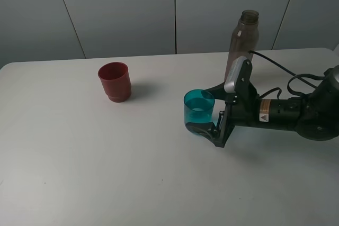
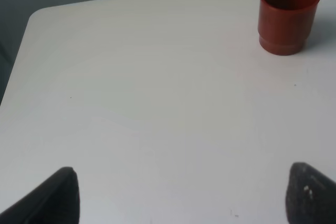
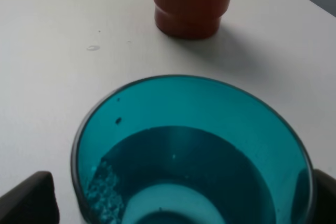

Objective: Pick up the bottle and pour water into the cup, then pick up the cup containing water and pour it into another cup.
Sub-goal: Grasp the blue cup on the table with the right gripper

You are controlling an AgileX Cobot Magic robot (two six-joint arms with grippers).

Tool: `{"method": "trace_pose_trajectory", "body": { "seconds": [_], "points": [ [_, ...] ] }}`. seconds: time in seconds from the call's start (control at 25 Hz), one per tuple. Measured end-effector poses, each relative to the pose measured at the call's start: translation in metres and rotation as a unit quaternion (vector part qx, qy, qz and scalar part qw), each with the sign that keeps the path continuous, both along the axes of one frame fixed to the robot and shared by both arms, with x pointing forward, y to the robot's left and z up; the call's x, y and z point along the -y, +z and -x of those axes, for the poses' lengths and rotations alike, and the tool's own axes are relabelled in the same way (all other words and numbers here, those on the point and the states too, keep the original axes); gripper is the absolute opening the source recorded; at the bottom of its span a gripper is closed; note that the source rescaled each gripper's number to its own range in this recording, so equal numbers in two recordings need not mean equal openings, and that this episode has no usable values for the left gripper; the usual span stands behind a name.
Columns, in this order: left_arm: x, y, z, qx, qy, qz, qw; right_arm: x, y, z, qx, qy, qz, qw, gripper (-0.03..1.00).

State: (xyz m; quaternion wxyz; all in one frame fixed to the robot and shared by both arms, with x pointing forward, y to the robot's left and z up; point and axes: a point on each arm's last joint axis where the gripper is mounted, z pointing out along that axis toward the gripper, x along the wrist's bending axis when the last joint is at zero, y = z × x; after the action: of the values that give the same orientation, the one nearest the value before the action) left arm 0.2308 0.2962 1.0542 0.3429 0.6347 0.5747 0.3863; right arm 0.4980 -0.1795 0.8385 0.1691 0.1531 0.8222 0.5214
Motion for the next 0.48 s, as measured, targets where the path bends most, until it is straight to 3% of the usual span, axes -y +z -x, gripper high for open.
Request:
{"method": "trace_pose_trajectory", "body": {
  "seconds": [0.24, 0.48],
  "points": [
    [0.0, 0.0, 0.0, 0.0, 0.0, 0.0, 1.0, -0.0016, 0.0006, 0.0005, -0.001, 0.001, -0.005, 1.0, 1.0],
    [0.0, 0.0, 0.0, 0.0, 0.0, 0.0, 1.0, -0.0058, 0.0041, -0.0036, -0.034, -0.016, -0.039, 0.999, 1.0]
  ]
}}
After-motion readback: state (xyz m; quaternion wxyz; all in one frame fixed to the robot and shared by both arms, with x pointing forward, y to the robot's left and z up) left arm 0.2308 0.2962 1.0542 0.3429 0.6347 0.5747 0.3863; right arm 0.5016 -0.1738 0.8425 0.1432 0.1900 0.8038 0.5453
